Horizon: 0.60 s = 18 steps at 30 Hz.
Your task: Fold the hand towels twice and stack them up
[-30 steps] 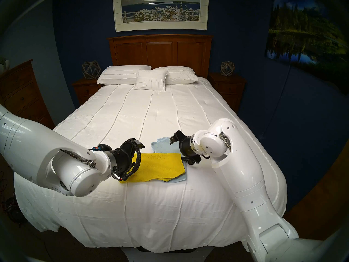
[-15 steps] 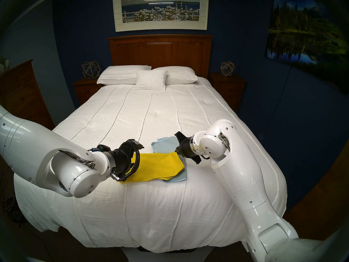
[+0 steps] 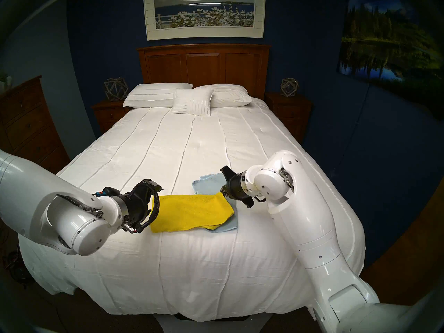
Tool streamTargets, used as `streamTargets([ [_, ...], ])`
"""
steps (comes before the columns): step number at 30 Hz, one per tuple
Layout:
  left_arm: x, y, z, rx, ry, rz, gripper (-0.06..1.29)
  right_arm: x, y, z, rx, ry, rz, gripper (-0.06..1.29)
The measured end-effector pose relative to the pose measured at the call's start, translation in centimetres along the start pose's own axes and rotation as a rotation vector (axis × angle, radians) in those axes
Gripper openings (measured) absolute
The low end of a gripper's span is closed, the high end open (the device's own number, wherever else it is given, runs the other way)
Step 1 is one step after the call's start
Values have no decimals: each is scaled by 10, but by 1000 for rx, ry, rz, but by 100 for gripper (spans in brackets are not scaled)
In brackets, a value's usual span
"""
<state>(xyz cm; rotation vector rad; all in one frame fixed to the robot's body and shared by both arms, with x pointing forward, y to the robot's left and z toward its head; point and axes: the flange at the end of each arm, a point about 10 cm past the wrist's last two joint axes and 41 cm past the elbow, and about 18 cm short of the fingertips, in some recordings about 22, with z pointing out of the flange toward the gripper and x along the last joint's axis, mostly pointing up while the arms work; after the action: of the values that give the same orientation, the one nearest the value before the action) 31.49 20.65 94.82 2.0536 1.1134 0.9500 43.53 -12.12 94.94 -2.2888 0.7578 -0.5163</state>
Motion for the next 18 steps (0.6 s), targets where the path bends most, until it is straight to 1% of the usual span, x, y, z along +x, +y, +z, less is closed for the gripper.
streamTargets([
  [9,8,-4,-9,6,7,-9,123,-10,-14,1,-5,-30,-21,-3],
  [18,19,-7,-18,2,11,-24,123,-24,-42,3,-8,-64,-57,-3],
])
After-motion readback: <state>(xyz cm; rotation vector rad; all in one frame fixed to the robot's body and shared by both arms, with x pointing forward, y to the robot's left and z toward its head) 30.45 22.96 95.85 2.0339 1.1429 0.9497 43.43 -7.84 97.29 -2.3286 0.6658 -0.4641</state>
